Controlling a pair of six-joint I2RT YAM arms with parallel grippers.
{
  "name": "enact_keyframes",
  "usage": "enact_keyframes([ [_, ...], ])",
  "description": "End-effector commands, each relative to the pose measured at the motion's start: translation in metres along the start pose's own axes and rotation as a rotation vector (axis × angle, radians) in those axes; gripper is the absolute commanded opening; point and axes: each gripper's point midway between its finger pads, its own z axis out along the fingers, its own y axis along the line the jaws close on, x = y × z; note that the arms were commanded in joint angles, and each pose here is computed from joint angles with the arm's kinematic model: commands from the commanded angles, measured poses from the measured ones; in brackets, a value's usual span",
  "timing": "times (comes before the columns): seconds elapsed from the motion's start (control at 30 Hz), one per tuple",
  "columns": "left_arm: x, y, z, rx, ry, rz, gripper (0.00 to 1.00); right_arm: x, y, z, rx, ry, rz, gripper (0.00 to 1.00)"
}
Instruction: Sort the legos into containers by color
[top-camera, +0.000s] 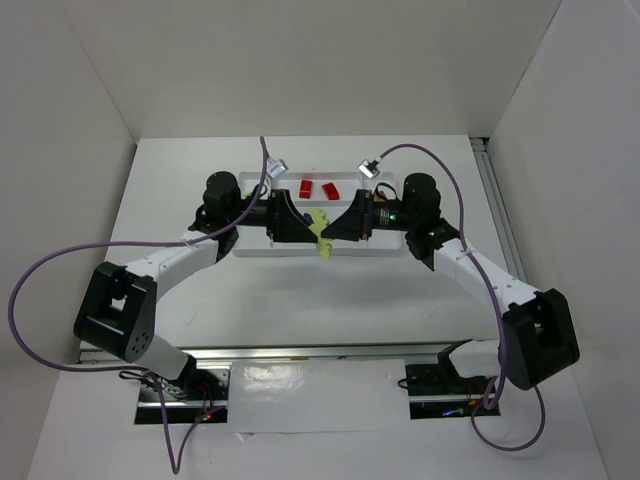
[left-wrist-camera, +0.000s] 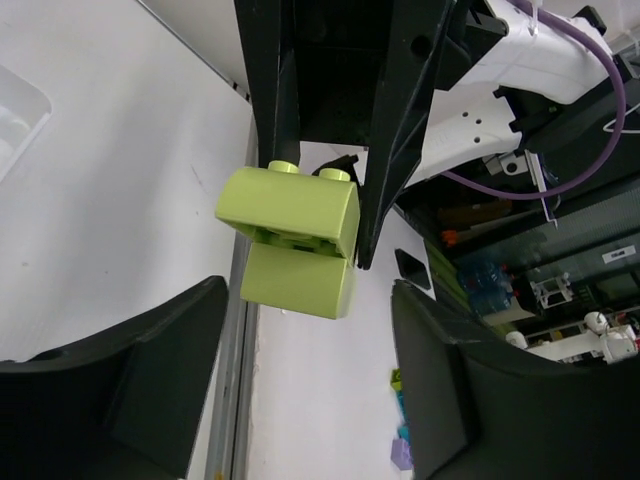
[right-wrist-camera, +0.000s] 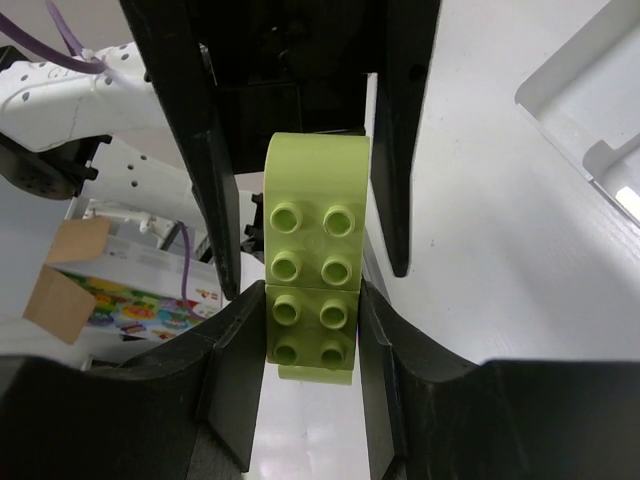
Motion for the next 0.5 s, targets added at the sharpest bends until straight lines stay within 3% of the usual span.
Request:
enact_keyframes([
  [0.0,-0.01,-0.012,0.001,0.04,0.0,0.093,0.75,-0.008,0.005,0.0,-0.031,-0.019,-0.056,0.19],
  [0.1,-0.011,-0.013,0.001,0.046,-0.004,0.102,0.66,-0.007,0.004,-0.001,-0.027,-0.015,-0.058,0.19],
  [0.17,-0.011,-0.013,0.001,0.044,-0.002,0.094,0.43,-0.007,-0.001,0.001,-0.016,-0.019,-0.05,0.19],
  [0.23,-0.016,-0.011,0.002,0.026,-0.011,0.094,0.06,-0.007,-0.001,0.001,-0.016,-0.019,-0.05,0.19],
  [0.27,-0.013,-0.008,0.002,0.017,-0.004,0.073,0.0,-0.007,-0.001,0.001,-0.016,-0.019,-0.05,0.19],
  [0.47,-0.013,-0.001,-0.004,0.007,-0.024,0.058,0.0,-0.009,-0.005,-0.001,0.001,-0.029,-0.051,0.19],
])
